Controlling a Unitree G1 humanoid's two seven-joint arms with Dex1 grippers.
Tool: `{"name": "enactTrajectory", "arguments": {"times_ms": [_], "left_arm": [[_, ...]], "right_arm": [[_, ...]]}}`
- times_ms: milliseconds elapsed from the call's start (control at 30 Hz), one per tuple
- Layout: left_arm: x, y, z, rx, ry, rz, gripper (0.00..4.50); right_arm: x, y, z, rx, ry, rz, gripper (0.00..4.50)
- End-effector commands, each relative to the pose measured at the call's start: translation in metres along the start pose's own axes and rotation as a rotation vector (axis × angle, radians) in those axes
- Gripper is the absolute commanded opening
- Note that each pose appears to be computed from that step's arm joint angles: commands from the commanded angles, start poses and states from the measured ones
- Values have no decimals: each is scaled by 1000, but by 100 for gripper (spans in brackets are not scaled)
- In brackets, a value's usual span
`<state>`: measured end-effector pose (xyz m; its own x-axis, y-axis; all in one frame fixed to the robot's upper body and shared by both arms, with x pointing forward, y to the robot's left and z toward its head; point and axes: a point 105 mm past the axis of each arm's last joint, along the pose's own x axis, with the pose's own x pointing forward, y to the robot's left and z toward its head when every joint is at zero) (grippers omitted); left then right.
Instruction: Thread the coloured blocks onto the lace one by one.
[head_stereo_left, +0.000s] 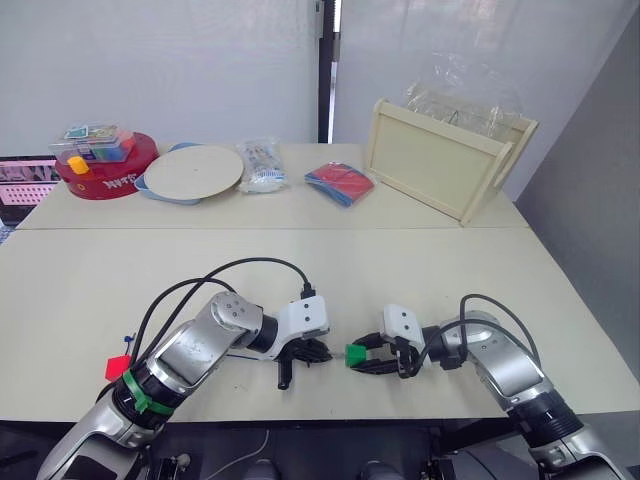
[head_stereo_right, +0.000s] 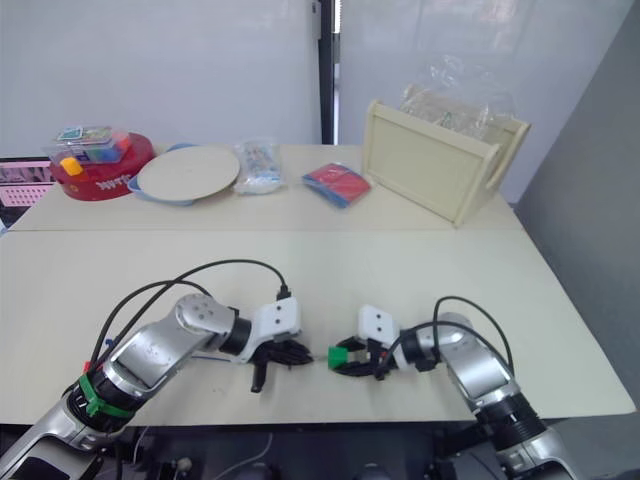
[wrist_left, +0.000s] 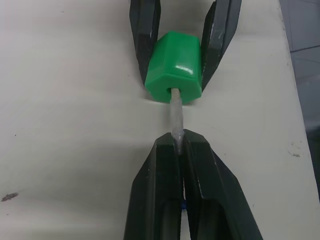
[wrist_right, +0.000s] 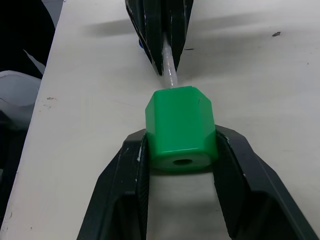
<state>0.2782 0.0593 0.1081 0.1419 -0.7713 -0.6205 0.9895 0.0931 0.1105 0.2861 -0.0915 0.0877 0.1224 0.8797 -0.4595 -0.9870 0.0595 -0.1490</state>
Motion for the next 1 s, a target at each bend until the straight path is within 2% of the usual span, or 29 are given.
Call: {"name": "enactTrajectory", "arguments": {"times_ms": [33, 333, 567, 733, 967, 1000], "left_arm": [[6, -3, 24, 51, -81, -22, 0], [21, -13, 44, -11, -220, -102, 0], [22, -15, 29, 14, -201, -124, 0], [17, -15, 20, 89, -192, -153, 0], [19, -13, 16, 126, -196, -156, 0], [18, -11, 15, 124, -195, -146, 34]], "right_arm": [[9, 1, 6, -20, 11, -3, 126], [26, -1, 9, -8, 15, -28, 126], [27, 11, 12, -1, -1, 31, 126], [24, 21, 16, 6, -17, 105, 126], [27, 11, 9, 19, 8, 49, 126], [27, 11, 9, 20, 10, 47, 126]]}}
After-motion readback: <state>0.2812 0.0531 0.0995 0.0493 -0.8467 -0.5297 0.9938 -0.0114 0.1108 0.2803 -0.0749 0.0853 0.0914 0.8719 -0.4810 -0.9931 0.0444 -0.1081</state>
